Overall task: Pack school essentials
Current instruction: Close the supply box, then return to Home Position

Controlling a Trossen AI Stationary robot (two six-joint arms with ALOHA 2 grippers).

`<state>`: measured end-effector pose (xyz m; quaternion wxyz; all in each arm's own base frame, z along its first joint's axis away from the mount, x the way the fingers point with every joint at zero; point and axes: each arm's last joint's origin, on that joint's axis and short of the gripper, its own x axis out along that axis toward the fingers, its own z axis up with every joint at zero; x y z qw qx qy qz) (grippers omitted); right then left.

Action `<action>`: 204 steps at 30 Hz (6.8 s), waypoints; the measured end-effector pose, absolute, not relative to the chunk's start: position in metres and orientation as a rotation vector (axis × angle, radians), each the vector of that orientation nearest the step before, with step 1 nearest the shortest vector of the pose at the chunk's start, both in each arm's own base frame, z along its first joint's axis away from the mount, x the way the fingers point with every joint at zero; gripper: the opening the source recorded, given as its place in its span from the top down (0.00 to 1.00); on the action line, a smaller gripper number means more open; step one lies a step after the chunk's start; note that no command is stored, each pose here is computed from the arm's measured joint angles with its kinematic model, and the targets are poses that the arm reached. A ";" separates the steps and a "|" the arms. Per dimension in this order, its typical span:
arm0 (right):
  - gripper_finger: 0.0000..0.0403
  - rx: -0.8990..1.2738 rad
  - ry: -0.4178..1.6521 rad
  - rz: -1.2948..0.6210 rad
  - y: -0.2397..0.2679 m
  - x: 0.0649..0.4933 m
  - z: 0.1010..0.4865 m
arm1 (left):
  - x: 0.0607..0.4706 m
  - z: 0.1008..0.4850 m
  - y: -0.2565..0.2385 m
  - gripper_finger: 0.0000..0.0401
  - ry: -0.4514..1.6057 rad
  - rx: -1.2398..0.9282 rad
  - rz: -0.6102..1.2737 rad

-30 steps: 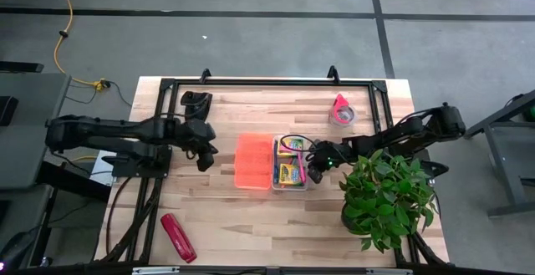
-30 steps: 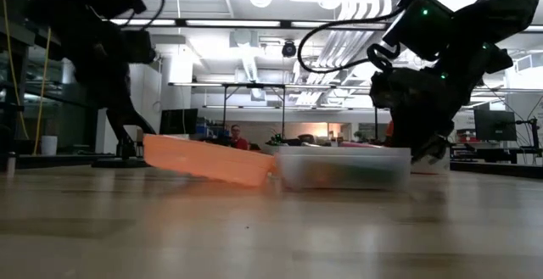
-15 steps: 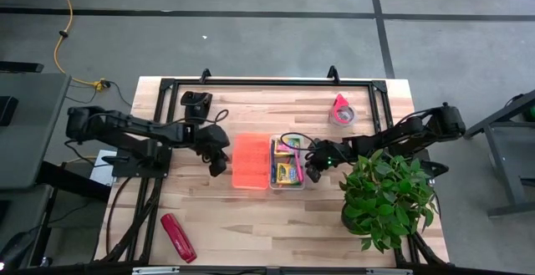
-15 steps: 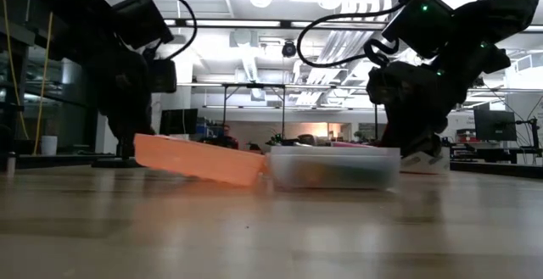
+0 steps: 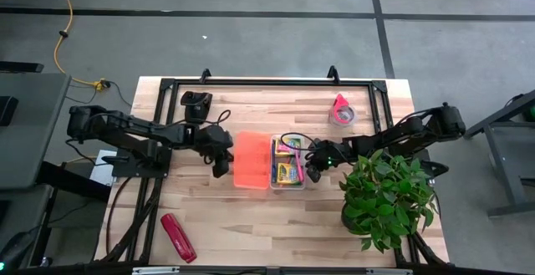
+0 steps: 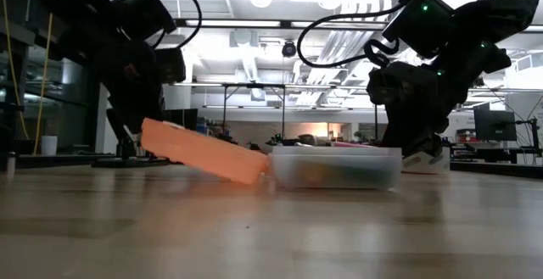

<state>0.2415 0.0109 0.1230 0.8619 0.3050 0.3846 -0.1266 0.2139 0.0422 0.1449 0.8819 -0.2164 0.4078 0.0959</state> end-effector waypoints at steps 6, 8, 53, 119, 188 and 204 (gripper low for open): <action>1.00 0.639 0.811 -0.267 0.011 0.241 0.122 | 0.211 0.160 0.042 1.00 0.767 -0.446 0.191; 1.00 0.639 0.811 -0.268 0.011 0.241 0.122 | 0.210 0.166 0.042 1.00 0.732 -0.441 0.190; 1.00 0.621 0.726 -0.271 0.010 0.245 0.130 | 0.318 0.147 0.029 1.00 0.354 -0.485 0.064; 1.00 0.203 -0.083 0.049 -0.005 0.259 0.257 | 0.139 0.344 0.033 1.00 -0.145 -0.086 0.162; 1.00 0.338 0.049 0.236 -0.001 0.217 0.322 | 0.097 0.168 0.016 1.00 -0.039 -0.308 0.162; 1.00 0.294 -0.187 0.147 0.001 0.103 0.227 | 0.097 0.168 0.016 1.00 -0.039 -0.310 0.166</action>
